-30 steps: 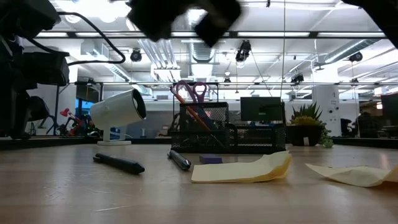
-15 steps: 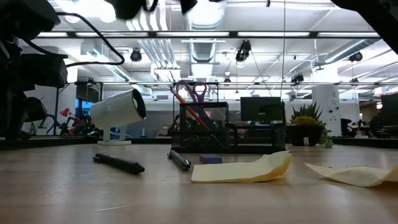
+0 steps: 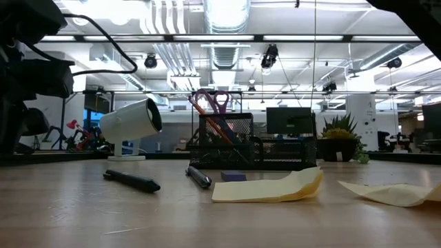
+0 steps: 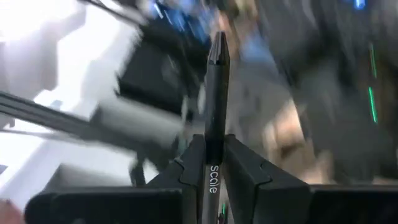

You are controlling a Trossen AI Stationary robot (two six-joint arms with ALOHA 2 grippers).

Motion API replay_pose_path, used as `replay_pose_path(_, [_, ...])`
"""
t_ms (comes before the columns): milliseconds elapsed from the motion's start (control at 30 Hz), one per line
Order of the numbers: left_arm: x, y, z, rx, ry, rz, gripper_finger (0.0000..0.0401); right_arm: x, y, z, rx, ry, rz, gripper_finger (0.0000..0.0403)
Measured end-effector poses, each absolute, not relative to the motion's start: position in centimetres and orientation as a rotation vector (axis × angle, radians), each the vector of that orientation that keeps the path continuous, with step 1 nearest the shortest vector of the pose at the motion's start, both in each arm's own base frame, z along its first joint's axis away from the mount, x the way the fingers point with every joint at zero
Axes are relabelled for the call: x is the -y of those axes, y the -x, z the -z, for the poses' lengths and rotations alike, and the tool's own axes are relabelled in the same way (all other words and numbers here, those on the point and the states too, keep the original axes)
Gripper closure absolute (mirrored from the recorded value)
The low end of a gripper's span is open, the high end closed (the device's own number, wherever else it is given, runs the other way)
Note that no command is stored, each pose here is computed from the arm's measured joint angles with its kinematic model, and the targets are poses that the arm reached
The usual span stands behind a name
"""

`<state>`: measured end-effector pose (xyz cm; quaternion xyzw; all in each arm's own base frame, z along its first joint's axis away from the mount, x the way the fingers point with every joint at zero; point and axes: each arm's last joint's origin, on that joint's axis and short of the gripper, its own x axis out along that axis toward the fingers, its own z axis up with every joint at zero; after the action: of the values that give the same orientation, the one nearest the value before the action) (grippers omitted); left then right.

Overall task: Pick and place office supplies into organizer
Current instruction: Put the right black pen into the black desk organizer

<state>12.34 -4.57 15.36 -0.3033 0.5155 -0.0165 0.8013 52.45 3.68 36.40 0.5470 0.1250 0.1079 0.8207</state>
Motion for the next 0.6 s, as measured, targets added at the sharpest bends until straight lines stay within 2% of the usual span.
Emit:
replay_pose_path(167, [4.6, -12.4, -15.4, -1.104, 0.656, 0.033, 0.0285, -2.6, -52.1, -39.9, 0.081, -0.891, -0.121, 0.0367])
replay_pose_path(333, [4.6, -12.4, -15.4, -1.103, 0.656, 0.034, 0.0285, -2.0, -51.5, -41.6, 0.221, -0.510, 0.069, 0.0367])
replay_pose_path(433, [4.6, -12.4, -15.4, -1.103, 0.656, 0.034, 0.0285, -1.7, -50.8, -42.1, 0.173, -0.314, 0.174, 0.0367])
replay_pose_path(600, [4.6, -12.4, -15.4, -1.102, 0.656, 0.034, 0.0285, -1.4, -49.4, -41.1, -0.101, -0.090, 0.388, 0.0367])
